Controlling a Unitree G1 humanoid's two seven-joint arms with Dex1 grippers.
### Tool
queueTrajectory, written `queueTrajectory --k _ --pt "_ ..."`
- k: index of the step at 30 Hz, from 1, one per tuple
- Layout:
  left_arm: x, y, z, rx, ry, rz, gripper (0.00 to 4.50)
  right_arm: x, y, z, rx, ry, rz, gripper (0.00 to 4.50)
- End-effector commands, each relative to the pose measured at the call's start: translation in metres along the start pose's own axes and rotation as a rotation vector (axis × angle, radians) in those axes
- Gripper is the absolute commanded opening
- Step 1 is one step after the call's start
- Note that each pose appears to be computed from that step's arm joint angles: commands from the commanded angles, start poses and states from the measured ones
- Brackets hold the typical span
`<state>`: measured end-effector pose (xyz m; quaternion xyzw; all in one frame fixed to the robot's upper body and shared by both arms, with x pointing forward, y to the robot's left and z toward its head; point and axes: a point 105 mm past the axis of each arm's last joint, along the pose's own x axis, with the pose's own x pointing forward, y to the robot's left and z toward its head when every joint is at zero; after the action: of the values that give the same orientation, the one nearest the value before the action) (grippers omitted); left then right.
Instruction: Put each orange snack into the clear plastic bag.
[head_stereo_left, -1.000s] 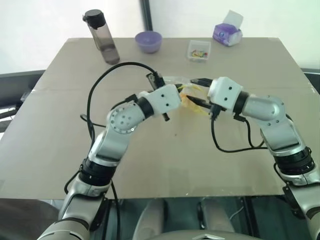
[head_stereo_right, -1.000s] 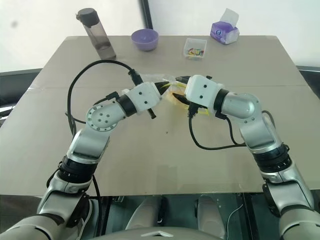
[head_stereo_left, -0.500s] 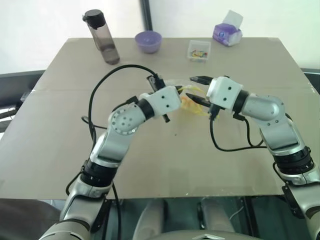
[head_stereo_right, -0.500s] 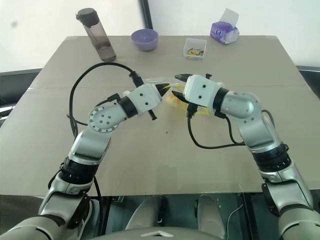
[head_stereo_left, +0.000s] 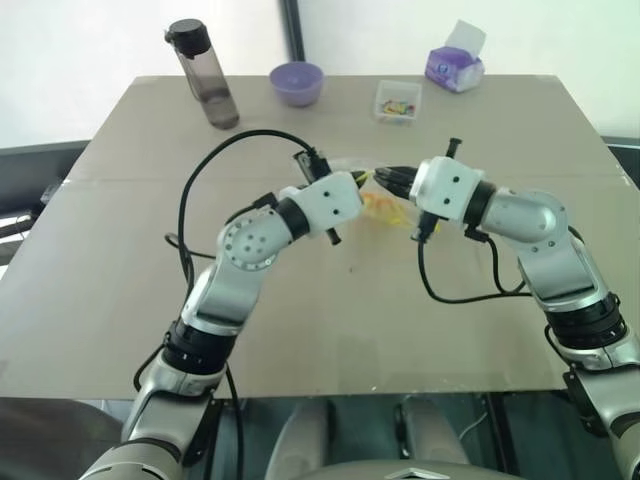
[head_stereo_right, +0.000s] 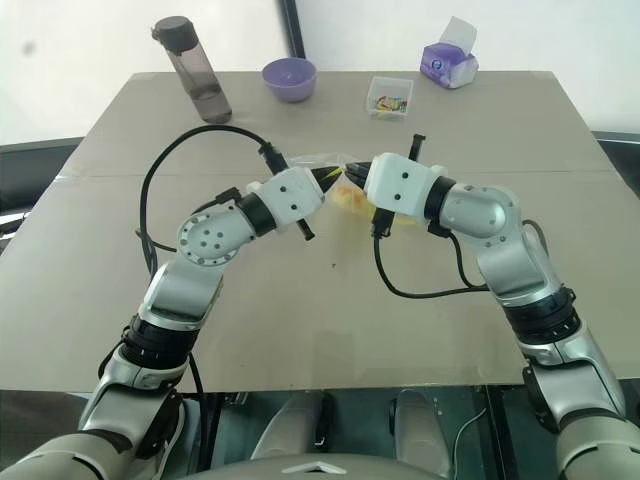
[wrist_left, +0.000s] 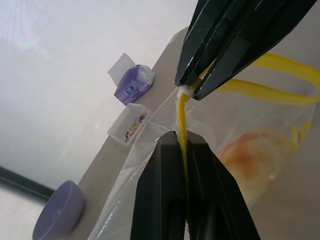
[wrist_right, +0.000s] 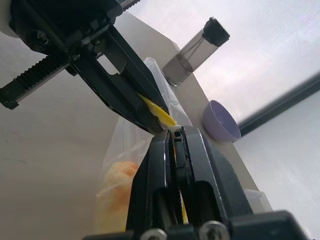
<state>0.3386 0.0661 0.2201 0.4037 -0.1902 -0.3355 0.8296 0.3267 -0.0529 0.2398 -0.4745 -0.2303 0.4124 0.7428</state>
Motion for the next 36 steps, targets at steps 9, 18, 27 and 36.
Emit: queueTrajectory --k 9,18,27,36 --pt "-0.014 0.013 -0.011 0.066 0.044 0.056 0.00 -0.009 -0.005 -0.006 0.006 0.040 -0.018 0.04" --pt "-0.032 0.053 -0.036 0.064 0.146 0.243 0.00 -0.015 -0.001 -0.018 0.038 0.094 -0.023 0.04" --pt "-0.037 0.057 -0.043 0.104 0.162 0.249 0.00 -0.030 -0.008 -0.039 0.036 0.182 -0.056 0.04" --pt "-0.033 0.051 -0.044 0.070 0.151 0.242 0.00 -0.046 -0.014 -0.050 0.025 0.243 -0.068 0.04"
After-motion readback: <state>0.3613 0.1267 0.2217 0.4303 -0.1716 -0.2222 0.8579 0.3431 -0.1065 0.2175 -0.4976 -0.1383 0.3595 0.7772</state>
